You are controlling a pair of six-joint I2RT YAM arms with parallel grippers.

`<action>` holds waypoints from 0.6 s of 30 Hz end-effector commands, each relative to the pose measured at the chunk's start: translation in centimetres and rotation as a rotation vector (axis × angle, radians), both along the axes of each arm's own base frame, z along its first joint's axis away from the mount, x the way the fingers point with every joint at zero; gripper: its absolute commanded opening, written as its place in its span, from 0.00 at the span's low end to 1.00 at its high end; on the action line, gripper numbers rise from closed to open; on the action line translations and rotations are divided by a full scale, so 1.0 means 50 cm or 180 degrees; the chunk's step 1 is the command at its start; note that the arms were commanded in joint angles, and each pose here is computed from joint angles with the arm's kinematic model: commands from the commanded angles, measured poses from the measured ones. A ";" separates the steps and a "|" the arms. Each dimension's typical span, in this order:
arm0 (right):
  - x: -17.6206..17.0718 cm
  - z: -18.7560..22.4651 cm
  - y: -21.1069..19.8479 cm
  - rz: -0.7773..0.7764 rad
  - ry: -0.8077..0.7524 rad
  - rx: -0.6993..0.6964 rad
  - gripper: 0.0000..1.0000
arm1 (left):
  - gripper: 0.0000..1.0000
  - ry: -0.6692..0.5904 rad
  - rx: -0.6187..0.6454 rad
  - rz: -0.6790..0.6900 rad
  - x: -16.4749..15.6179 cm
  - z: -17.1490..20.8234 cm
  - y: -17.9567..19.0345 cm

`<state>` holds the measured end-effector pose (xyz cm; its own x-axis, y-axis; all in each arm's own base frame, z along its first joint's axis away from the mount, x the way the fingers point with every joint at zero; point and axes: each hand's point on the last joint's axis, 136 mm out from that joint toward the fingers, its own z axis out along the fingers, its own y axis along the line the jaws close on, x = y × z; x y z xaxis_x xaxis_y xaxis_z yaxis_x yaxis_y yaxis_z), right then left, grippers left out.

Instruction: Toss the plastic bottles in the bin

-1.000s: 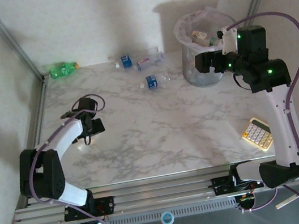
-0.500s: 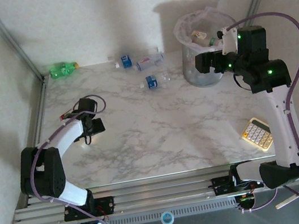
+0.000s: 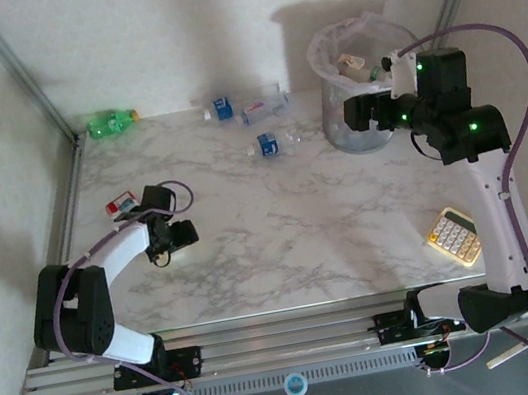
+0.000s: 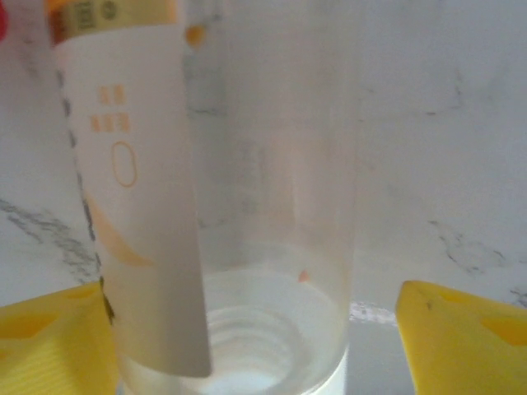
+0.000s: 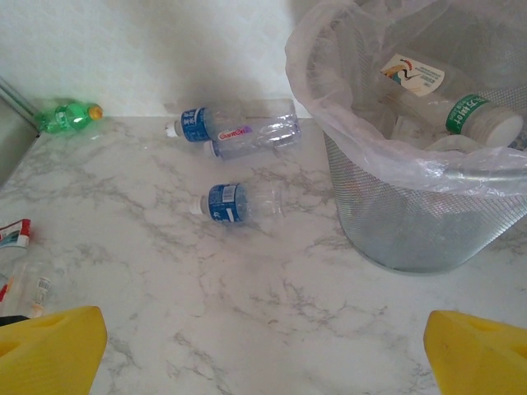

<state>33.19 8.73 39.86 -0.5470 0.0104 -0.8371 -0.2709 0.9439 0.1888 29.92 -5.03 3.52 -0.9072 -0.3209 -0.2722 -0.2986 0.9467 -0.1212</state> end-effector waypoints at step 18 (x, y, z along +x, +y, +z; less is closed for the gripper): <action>-0.003 0.016 0.010 -0.0012 -0.0034 0.0218 0.99 | 0.46 -0.1076 -0.0366 -0.0614 0.037 0.155 -0.121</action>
<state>33.16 8.83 39.89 -0.5555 0.0409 -0.8305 -0.2580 0.9410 0.2189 30.72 -9.40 8.03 -0.8653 -0.2376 -0.4413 -0.1341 0.9581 -0.2529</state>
